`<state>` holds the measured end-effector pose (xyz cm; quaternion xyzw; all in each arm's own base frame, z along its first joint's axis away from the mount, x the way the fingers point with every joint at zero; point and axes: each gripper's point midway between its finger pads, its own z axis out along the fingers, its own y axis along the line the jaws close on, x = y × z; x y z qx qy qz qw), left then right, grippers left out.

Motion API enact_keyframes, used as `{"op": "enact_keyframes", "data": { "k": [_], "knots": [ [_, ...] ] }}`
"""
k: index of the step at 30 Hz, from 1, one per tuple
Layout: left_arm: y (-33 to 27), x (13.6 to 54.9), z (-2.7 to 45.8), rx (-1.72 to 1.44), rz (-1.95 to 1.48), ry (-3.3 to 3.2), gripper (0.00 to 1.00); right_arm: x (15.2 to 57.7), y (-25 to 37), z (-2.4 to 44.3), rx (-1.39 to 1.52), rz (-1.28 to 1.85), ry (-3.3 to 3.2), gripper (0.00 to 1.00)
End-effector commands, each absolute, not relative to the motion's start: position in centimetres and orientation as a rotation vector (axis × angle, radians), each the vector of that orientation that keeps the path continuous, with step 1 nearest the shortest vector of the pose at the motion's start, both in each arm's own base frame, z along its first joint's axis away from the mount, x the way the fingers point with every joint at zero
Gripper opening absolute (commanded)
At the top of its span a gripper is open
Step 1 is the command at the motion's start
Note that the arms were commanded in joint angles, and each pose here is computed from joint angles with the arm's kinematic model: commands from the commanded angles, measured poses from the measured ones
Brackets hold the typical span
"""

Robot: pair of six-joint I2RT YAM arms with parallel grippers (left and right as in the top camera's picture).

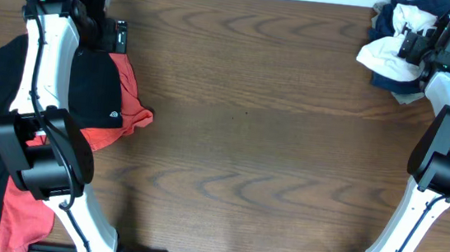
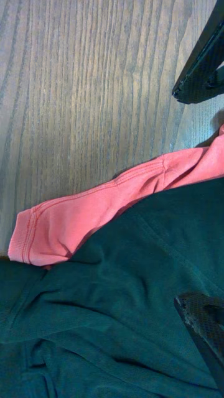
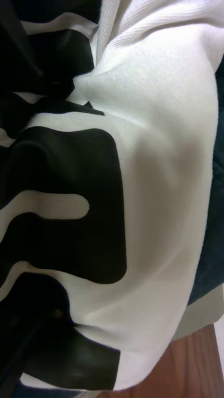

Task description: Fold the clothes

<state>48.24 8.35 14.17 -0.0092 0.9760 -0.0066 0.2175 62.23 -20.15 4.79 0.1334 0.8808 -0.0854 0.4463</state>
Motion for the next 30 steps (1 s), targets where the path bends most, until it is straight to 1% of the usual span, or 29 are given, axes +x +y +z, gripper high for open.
{"op": "enact_keyframes", "data": {
  "k": [1, 5, 8, 12, 14, 16, 19, 22, 26, 30],
  "knots": [
    [8.4, 48.1, 14.3, -0.039, -0.019, 2.704, 0.98, 61.8, -19.7, 5.3, 0.321, -0.239, 2.192, 0.99],
    [8.4, 48.1, 14.3, -0.039, -0.018, 2.704, 0.98, 61.9, -19.8, 16.6, 0.302, -0.260, 2.015, 0.99],
    [8.4, 48.1, 14.3, -0.039, -0.018, 2.704, 0.98, 59.9, -18.9, 27.1, 0.274, -0.259, 1.863, 0.99],
    [8.4, 48.1, 14.3, -0.039, -0.018, 2.704, 0.98, 55.0, -16.8, 40.1, 0.228, -0.254, 1.662, 0.99],
    [8.4, 48.1, 14.3, -0.039, -0.018, 2.704, 0.98, 51.7, -15.8, 45.8, 0.214, -0.264, 1.555, 0.99],
    [8.4, 48.1, 14.3, -0.039, -0.018, 2.704, 0.98, 48.6, -14.9, 50.4, 0.202, -0.271, 1.466, 0.99],
    [8.4, 48.1, 14.3, -0.039, -0.018, 2.704, 0.98, 43.8, -13.5, 55.9, 0.187, -0.281, 1.346, 0.99],
    [8.4, 48.1, 14.3, -0.039, -0.018, 2.704, 0.98, 39.1, -12.0, 60.3, 0.174, -0.289, 1.242, 0.99],
    [8.4, 48.1, 14.3, -0.039, -0.018, 2.704, 0.98, 33.8, -10.5, 64.1, 0.160, -0.295, 1.136, 0.99],
    [8.4, 48.1, 14.3, -0.039, -0.018, 2.704, 0.98, 29.3, -9.1, 66.8, 0.149, -0.300, 1.050, 0.99]
  ]
}}
